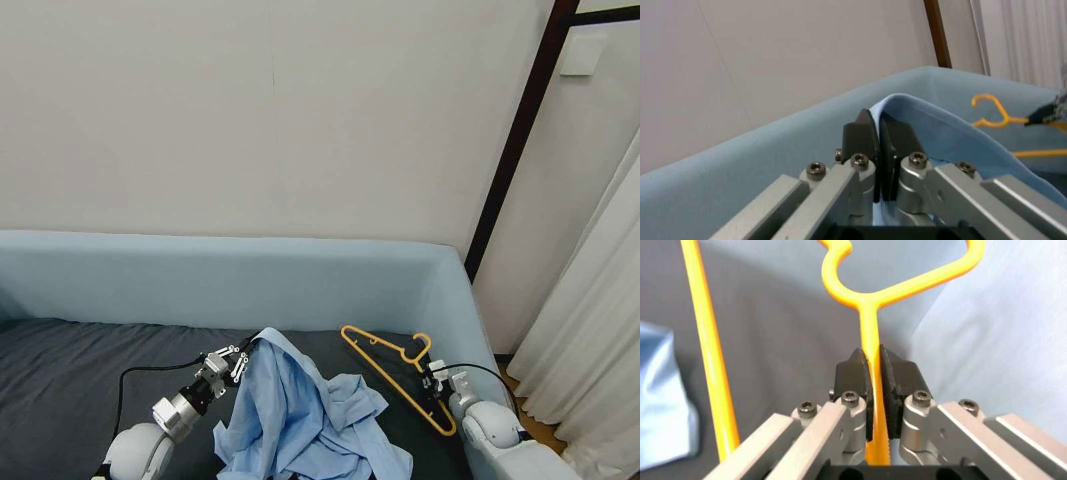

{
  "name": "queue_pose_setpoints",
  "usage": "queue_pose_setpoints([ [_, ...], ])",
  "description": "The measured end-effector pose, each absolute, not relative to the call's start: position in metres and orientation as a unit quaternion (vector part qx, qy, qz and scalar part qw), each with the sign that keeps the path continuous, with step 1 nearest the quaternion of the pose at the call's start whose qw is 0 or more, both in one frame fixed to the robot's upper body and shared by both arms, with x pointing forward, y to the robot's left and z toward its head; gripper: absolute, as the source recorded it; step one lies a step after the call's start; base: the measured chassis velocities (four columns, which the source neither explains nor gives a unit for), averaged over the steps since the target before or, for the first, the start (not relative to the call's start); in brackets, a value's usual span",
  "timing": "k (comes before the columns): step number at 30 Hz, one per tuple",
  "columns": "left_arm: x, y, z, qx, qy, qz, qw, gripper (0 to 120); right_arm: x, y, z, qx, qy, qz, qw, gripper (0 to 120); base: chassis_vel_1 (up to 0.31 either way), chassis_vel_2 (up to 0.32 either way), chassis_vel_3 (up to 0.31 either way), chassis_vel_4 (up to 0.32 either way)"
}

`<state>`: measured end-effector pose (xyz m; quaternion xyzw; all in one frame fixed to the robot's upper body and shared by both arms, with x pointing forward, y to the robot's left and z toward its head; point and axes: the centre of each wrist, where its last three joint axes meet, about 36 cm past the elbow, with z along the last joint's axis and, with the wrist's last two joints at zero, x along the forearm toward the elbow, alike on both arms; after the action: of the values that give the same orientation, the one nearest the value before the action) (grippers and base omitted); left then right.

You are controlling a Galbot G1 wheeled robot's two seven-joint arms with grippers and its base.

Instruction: Pick up the clothes from the sofa and hang them on the clothes hanger.

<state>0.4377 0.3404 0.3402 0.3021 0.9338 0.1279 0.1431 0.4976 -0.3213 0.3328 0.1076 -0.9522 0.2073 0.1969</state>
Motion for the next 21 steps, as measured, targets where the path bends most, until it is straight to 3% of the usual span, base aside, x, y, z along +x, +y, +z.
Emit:
queue_pose_setpoints([
  [2,0.437,0.340,0.341,0.302,0.934,0.127,0.144,0,0.491,-0.321,0.342,0.112,-0.952,0.228,0.170,4,0.000,0.000,0.000,0.000],
  [7,0.410,0.346,0.337,0.281,0.942,0.119,0.138,0,0.450,-0.304,0.399,0.160,-0.910,0.382,-0.037,4,0.000,0.000,0.000,0.000],
  [8,0.410,0.346,0.337,0.281,0.942,0.119,0.138,0,0.450,-0.304,0.399,0.160,-0.910,0.382,-0.037,4,0.000,0.000,0.000,0.000],
  [12,0.401,0.347,0.338,0.273,0.945,0.117,0.138,0,0.422,-0.299,0.410,0.158,-0.841,0.487,-0.173,4,0.000,0.000,0.000,0.000],
  [21,0.405,0.350,0.345,0.265,0.948,0.116,0.137,0,0.370,-0.282,0.395,0.166,-0.826,0.490,-0.225,4,0.000,0.000,0.000,0.000],
])
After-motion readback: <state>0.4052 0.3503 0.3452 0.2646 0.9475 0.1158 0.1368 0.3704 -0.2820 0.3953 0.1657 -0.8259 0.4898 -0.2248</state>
